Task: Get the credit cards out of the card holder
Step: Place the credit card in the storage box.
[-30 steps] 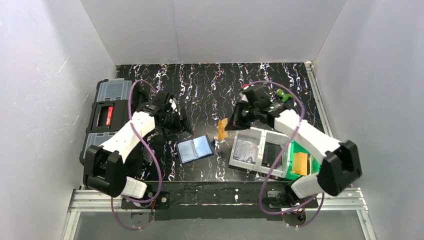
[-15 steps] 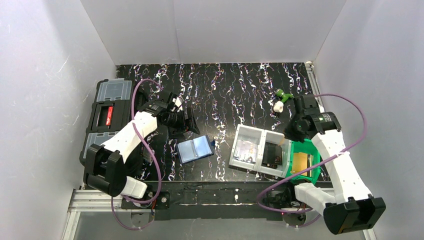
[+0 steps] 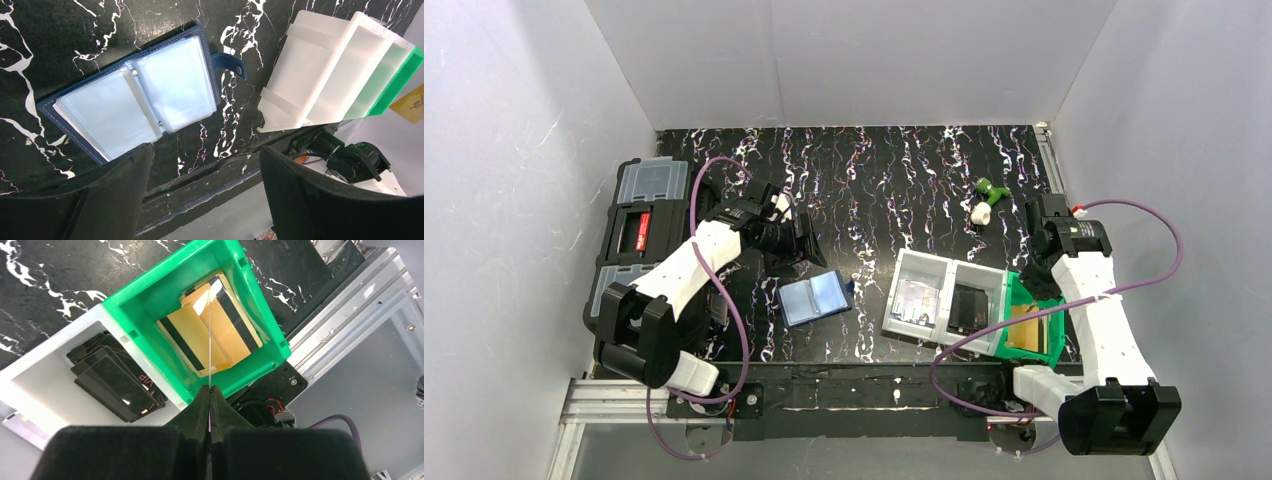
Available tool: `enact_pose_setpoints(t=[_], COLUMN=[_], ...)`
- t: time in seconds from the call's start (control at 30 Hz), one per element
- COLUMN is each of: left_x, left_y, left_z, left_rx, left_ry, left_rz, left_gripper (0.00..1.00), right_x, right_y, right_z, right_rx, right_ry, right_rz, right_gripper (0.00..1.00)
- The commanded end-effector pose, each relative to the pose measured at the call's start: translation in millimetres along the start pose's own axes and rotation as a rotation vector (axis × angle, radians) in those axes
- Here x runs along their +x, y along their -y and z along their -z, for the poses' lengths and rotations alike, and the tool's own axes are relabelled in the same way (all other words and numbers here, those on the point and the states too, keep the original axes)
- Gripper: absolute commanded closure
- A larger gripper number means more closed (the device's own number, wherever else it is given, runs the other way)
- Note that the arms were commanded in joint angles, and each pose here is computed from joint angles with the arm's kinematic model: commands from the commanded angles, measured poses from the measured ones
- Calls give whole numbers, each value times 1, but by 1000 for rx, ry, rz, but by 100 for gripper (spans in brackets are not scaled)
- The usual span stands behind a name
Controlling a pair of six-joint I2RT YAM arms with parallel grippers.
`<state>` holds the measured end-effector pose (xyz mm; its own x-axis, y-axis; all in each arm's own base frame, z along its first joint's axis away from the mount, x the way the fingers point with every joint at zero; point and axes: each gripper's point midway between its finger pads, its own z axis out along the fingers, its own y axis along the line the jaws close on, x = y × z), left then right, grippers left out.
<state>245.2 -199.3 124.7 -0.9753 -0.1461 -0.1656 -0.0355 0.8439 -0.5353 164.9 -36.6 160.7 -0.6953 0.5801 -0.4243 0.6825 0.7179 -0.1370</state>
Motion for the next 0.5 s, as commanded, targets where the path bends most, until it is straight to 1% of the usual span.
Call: enact_pose_setpoints(t=[0.0,0.07,0.1,0.13,0.37,0.47], left_x=[-2,-2,-2,-2,-2,-2], left_y=[8,8,8,8,8,7], left_z=[5,6,6,6,6,5], left_rx=[25,24,23,22,19,15], left_ry=[3,7,8,7,8,7], left_rz=[-25,-26,-25,-23,-22,-20], left_gripper=[22,22,22,22,22,22], right_x=[0,1,1,2,6,7], right_y=[11,10,8,7,-6,-14], right_z=[-8,-11,-12,-13,-15,-13], right_rx=[77,78,74,68,-5,-54], right_ry=[-5,-13,-17,-19,-44,-49], right_rz=[19,23,25,28,47,60], right_gripper=[99,98,97,93,58,48])
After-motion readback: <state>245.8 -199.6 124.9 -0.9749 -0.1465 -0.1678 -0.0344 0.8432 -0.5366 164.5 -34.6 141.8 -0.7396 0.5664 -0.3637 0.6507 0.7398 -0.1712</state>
